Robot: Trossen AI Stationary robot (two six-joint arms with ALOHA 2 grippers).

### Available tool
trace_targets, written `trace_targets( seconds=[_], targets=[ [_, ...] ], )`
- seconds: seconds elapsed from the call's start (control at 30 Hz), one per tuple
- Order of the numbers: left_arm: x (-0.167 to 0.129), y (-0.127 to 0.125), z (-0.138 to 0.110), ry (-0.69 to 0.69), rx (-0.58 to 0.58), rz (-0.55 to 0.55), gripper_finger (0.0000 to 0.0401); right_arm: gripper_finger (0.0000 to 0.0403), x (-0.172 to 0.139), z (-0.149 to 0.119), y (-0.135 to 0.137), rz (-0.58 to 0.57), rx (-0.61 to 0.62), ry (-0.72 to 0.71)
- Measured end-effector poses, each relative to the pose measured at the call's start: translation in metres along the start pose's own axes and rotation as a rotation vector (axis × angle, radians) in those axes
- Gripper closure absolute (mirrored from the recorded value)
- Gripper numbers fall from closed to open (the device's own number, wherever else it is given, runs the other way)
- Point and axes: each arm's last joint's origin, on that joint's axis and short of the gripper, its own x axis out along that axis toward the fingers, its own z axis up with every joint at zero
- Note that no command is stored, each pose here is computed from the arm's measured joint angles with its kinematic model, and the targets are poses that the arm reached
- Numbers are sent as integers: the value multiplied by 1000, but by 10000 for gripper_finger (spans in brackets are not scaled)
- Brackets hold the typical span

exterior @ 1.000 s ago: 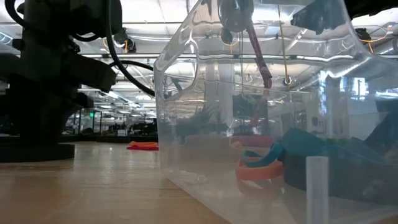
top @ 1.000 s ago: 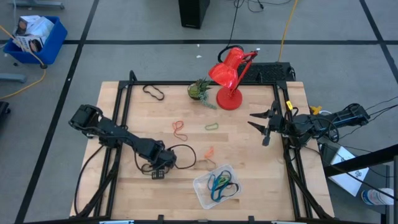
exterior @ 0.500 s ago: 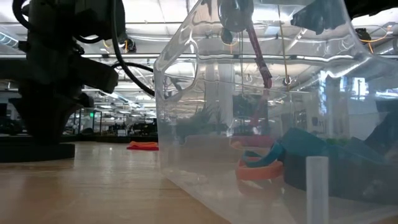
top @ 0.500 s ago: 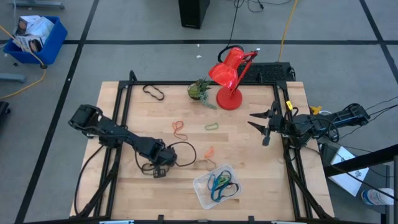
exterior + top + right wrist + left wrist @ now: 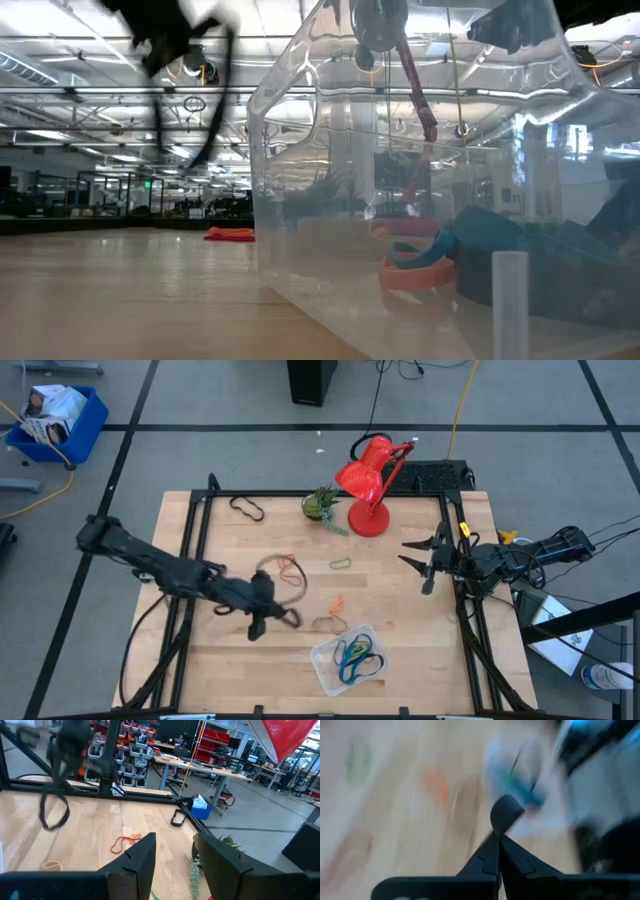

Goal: Pick and place rubber bands into bin
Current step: Put the black rubber band into the transparent container

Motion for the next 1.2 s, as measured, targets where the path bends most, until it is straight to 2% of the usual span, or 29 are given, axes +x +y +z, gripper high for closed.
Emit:
trace_targets(
  seconds=[0.17, 0.3, 0.4, 0.47, 0.63, 0.77, 1.0, 1.2],
  targets=[
    [-43, -13, 35, -409, 89, -134, 398, 259, 0, 0, 0, 0, 0, -3],
    [-67, -21, 57, -705, 171, -195, 397, 259, 0, 0, 0, 0, 0, -2],
    [-74, -25, 65, -836, 259, -192, 398, 259, 0, 0, 0, 0, -4, -3],
    [-73, -25, 68, -871, 285, -180, 398, 259, 0, 0, 0, 0, -7, -3],
    [-74, -24, 71, -859, 278, -171, 398, 259, 0, 0, 0, 0, -8, -3],
    [-74, -34, 88, -795, 296, -154, 398, 259, 0, 0, 0, 0, -8, -3],
    [-63, -68, 144, -510, 418, -71, 397, 259, 0, 0, 0, 0, -7, -3],
    [-24, -90, 174, -310, 453, -31, 396, 259, 0, 0, 0, 3, 2, -3]
  ],
)
